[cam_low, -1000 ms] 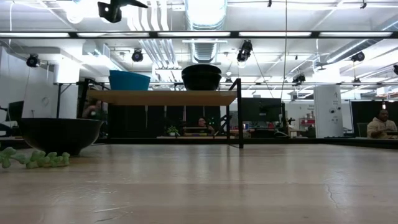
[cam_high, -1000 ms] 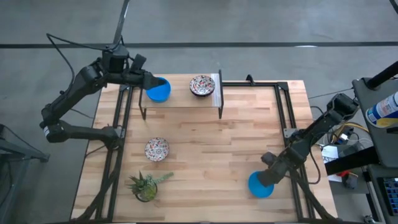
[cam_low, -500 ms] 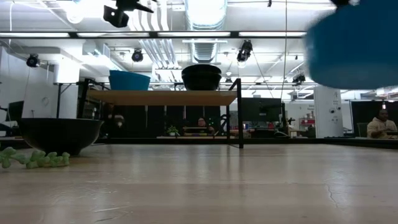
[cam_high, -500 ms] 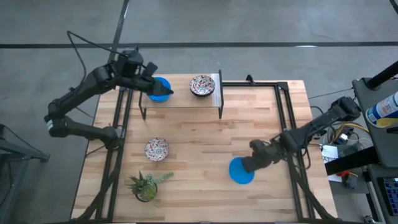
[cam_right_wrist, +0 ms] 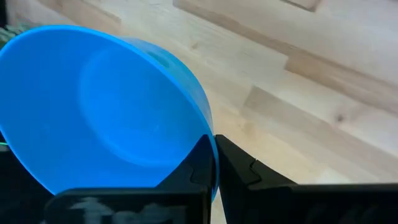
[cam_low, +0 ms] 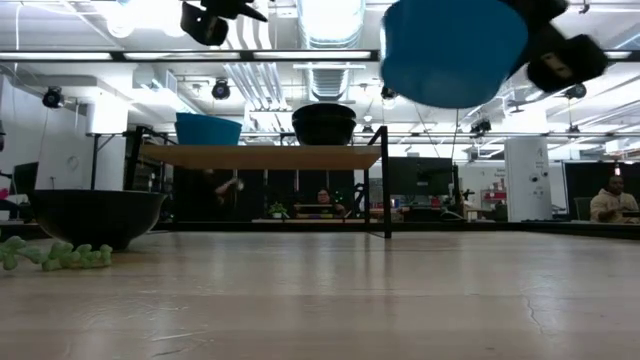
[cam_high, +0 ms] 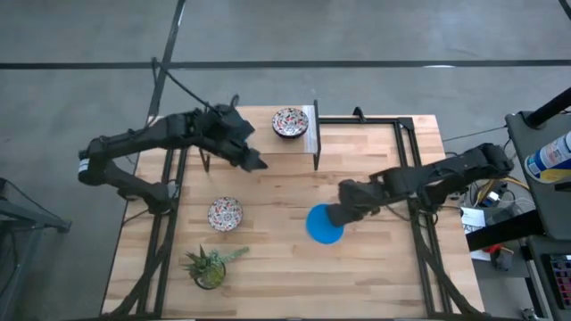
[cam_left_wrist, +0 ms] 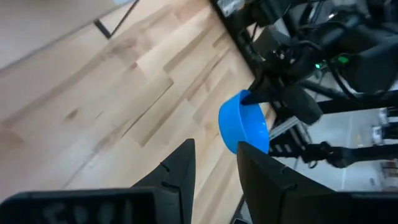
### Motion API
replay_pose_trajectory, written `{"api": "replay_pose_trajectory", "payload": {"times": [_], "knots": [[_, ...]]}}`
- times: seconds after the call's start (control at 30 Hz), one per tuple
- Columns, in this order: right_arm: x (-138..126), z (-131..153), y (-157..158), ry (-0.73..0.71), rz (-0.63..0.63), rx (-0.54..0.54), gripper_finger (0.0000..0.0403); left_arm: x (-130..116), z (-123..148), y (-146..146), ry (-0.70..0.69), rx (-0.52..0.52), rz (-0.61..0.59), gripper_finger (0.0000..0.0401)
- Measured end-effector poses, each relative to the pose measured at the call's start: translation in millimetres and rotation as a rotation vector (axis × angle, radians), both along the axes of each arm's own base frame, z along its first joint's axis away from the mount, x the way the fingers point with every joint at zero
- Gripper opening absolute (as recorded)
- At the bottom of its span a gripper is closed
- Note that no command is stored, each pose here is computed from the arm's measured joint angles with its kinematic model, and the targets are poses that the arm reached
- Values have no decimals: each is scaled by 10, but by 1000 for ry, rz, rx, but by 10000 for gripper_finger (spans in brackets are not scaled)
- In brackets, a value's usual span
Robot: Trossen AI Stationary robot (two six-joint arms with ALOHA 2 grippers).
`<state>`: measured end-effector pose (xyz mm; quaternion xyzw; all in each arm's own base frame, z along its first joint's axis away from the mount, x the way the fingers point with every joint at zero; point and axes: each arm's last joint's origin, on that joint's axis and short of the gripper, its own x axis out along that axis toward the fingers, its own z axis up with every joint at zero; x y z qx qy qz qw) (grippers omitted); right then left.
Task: Pick & Place Mini bowls
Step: Stack the blue bowl on the blue bowls on the shelf
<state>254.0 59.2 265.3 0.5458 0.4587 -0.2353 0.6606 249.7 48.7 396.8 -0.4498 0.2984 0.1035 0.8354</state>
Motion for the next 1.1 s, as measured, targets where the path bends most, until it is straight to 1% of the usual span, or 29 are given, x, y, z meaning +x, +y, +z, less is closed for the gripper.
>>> {"api": "replay_pose_trajectory", "payload": {"times": [0.13,0.3,0.53,0.77,0.93,1.1], "knots": [[272,-17,-26,10,55,-46,9,141,-103,-111,48,14,-20,110],[600,-47,-88,40,107,-98,8,291,-236,-216,106,-5,-51,110],[977,0,-136,25,193,-159,8,458,-425,-373,192,-13,-110,110],[1163,51,-229,13,201,-186,8,556,-550,-552,247,-17,-158,110],[1194,119,-231,-16,208,-192,8,589,-605,-614,275,5,-149,110],[1211,206,-232,-48,213,-197,8,594,-659,-608,319,28,-128,110]]}}
